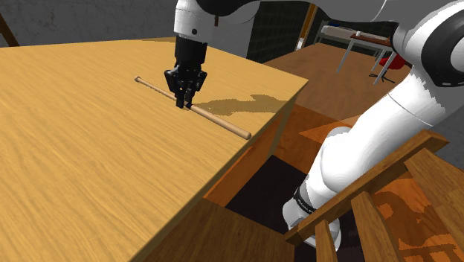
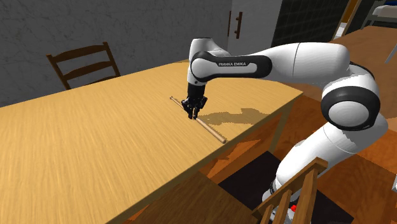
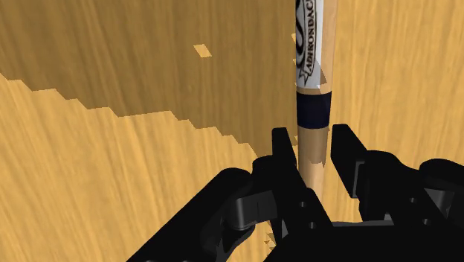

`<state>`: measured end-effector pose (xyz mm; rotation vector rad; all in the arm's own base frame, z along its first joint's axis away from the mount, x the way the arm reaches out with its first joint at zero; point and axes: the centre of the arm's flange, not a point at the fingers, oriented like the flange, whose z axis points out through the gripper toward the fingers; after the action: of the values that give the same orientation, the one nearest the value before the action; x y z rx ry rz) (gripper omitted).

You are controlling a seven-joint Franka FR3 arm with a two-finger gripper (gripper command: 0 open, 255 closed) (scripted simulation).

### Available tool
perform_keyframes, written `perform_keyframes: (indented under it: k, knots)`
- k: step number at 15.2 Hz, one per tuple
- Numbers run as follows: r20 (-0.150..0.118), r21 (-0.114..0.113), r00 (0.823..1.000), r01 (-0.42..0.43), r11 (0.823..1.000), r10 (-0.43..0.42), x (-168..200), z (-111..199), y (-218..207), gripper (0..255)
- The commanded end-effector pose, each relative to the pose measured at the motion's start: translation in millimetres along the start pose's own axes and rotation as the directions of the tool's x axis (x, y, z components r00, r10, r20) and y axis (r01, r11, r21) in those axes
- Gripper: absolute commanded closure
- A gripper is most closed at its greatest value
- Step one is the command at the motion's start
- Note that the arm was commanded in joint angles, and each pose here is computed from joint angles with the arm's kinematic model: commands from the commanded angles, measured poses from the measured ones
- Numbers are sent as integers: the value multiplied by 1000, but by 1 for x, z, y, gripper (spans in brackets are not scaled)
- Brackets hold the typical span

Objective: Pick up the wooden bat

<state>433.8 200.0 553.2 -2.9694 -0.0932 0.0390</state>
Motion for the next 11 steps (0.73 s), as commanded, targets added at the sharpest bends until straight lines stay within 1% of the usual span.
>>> perform_keyframes:
  k: [1,3,11]
  knots:
    - [3,0,1000,1,1000,-1,0,1,-1,255]
    - [3,0,1000,1,1000,-1,-1,2,-1,255]
    - [3,0,1000,1,1000,-1,-2,-39,-8,255]
